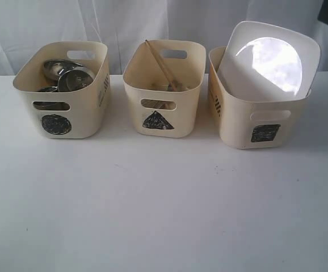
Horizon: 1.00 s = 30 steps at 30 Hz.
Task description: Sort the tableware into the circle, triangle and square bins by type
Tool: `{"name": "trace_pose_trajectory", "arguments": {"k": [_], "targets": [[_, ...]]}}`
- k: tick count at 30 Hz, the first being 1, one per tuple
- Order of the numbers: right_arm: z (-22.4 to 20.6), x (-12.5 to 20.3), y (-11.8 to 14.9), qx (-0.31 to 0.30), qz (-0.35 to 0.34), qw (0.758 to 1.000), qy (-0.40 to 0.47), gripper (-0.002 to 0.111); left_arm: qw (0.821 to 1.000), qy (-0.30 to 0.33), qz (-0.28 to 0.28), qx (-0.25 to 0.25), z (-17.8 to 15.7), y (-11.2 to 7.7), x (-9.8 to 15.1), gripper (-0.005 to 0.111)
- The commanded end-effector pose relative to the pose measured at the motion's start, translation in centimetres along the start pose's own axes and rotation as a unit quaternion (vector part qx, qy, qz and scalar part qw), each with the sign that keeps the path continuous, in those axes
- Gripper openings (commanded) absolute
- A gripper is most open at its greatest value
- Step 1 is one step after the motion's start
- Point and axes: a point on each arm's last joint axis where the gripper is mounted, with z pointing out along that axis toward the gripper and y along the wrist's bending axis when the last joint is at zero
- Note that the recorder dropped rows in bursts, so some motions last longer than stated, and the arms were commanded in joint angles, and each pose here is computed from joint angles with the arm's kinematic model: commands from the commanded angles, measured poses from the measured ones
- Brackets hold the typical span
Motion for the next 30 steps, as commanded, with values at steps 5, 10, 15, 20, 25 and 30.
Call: {"name": "trace_pose_trajectory", "arguments": {"k": [5,10,15,20,25,30], "targets": [[-2.3,0.6,-1.1,0.038,-0.012,0.999,-0.008,0.0,1.0,0.012,-0.002,0.005,0.0,-0.1,0.3,0.0],[-5.3,-1.0,-2.2,0.108,-0.023,0.992,-0.065,0.0,1.0,0.012,-0.002,0.005,0.0,-0.1,0.3,0.0],[-7.6,-2.3,-2.4,0.151,-0.028,0.98,-0.125,0.0,1.0,0.012,-0.002,0.005,0.0,-0.1,0.3,0.0],[-8.4,-2.6,-2.2,0.152,-0.029,0.978,-0.14,0.0,1.0,0.012,-0.002,0.005,0.0,-0.1,0.3,0.0],[-8.0,-1.7,-2.5,0.163,-0.039,0.978,-0.127,0.0,1.0,0.012,-0.002,0.005,0.0,-0.1,0.3,0.0],[-9.0,1.5,-2.9,0.201,-0.044,0.968,-0.146,0.0,1.0,0.012,-0.002,0.005,0.0,-0.1,0.3,0.0]]}}
